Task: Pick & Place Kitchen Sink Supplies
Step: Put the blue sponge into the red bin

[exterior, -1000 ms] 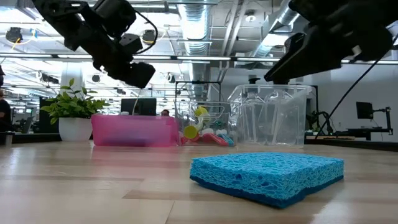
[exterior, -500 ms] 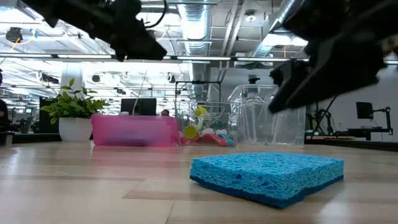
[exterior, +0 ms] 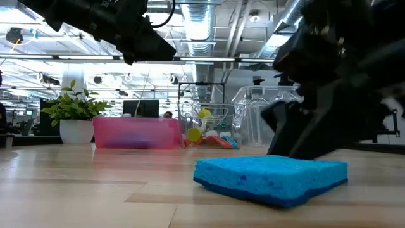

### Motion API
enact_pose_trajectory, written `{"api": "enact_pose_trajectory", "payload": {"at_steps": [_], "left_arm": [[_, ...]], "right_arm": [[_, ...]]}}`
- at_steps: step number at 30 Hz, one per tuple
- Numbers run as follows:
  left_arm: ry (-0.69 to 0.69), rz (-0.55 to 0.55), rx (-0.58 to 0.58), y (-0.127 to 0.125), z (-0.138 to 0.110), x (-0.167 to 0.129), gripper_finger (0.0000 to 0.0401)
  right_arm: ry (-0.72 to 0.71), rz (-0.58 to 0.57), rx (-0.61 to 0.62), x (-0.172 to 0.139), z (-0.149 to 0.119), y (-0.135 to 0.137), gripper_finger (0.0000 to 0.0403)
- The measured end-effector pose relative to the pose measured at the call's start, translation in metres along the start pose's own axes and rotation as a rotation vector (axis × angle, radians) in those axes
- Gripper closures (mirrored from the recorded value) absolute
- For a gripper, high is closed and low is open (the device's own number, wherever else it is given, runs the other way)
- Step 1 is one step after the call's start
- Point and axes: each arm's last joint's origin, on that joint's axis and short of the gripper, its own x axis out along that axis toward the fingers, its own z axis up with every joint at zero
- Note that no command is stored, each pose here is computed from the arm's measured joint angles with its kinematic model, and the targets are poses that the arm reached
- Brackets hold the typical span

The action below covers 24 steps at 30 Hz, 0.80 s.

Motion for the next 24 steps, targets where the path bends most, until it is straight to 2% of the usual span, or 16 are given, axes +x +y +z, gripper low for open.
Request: {"api": "enact_pose_trajectory", "payload": {"at_steps": [8, 18, 24], "left_arm": [[-0.010, -0.003, -0.007, 0.000, 0.001, 0.000, 0.0254], [-0.011, -0.003, -0.007, 0.000, 0.001, 0.000, 0.0254], [-0.017, -0.004, -0.024, 0.000, 0.002, 0.000, 0.0254]], "right_arm": [[0.036, 0.032, 0.031, 0.010, -0.008, -0.016, 0.0265], [0.063, 0.007, -0.006, 0.008, -0.009, -0.028, 0.0393], [0.048, -0.020, -0.034, 0.004, -0.005, -0.029, 0.0400]]}}
